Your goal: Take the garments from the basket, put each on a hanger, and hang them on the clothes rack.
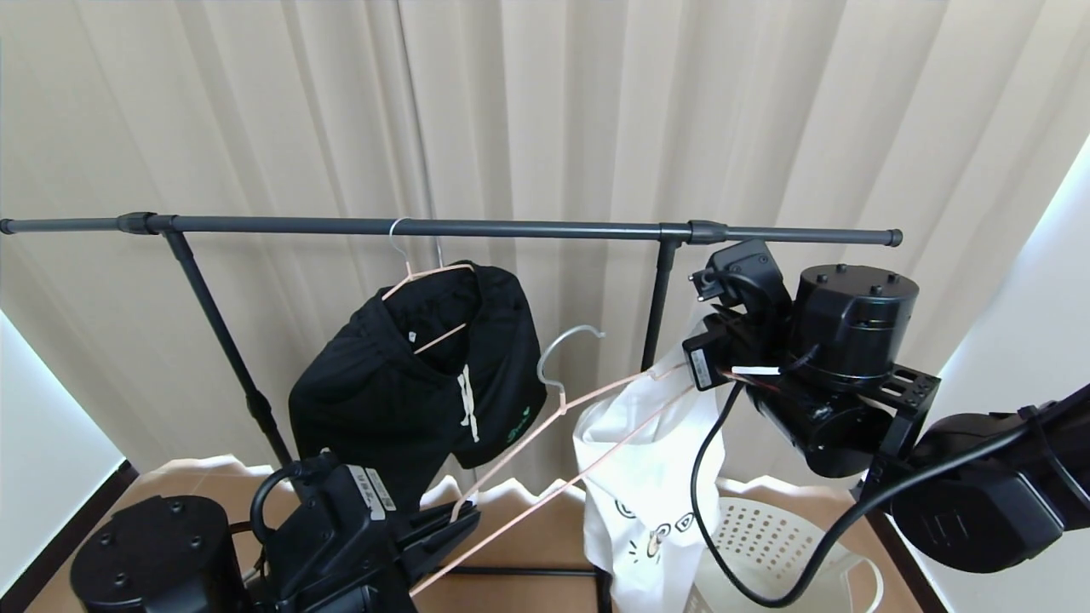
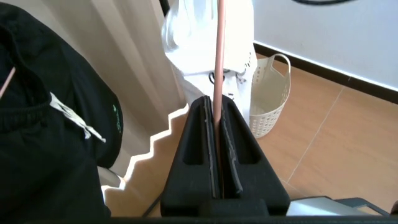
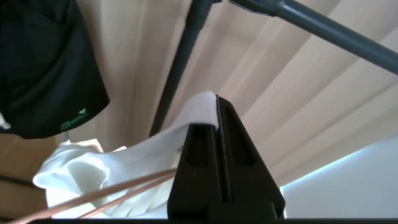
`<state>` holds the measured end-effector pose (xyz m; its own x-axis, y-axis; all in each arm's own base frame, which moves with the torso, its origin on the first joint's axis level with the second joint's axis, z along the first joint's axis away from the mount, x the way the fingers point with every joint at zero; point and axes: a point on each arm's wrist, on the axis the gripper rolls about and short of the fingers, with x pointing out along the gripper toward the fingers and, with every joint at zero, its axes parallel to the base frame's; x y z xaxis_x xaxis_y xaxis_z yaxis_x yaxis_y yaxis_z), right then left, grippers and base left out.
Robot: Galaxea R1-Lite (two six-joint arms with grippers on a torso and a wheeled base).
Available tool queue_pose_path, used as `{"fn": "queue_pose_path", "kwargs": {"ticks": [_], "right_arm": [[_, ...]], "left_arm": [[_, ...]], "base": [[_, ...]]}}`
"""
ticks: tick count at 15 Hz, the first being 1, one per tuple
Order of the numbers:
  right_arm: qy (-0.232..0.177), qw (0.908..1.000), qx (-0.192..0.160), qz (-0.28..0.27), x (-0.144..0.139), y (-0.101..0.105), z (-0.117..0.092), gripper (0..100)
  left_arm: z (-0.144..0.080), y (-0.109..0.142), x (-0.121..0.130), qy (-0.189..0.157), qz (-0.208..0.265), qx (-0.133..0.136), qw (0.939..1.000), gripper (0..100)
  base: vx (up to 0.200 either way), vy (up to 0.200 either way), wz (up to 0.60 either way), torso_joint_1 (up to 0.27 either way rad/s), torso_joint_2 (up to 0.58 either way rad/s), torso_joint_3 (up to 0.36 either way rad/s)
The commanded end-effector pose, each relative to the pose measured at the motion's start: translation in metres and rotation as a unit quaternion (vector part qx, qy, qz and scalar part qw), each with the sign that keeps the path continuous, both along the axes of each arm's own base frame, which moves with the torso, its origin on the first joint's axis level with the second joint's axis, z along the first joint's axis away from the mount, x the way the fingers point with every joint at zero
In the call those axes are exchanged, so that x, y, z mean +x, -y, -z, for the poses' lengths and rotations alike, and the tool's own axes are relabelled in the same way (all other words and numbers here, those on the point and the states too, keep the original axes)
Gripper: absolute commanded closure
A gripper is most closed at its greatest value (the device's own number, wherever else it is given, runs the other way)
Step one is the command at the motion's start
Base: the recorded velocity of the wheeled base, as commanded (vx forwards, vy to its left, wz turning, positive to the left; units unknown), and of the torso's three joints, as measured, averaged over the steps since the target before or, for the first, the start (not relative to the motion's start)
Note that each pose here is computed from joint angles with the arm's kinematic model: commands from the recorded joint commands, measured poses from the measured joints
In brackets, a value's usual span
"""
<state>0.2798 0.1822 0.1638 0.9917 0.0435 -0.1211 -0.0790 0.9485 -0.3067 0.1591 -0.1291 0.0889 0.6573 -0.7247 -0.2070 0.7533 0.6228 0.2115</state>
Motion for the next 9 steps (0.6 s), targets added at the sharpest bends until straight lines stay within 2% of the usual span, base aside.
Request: {"fn": "queue_pose_path", "kwargs": {"ticks": [1, 9], "right_arm": [[0.000, 0.9999, 0.000, -0.010, -0.006, -0.004, -0.001, 100], [0.000, 0.9980, 0.002, -0.063, -0.036, -0.024, -0.004, 100]], "left_arm": [[0.005, 0.000, 0.000, -0.008, 0.000, 0.006, 1.0000, 100], [0.006, 0.001, 0.001, -0.004, 0.000, 0.002, 1.0000, 100]], "base": [[0.000, 0.000, 0.00, 0.000, 0.00, 0.000], [0.000, 0.000, 0.00, 0.000, 0.00, 0.000]]}}
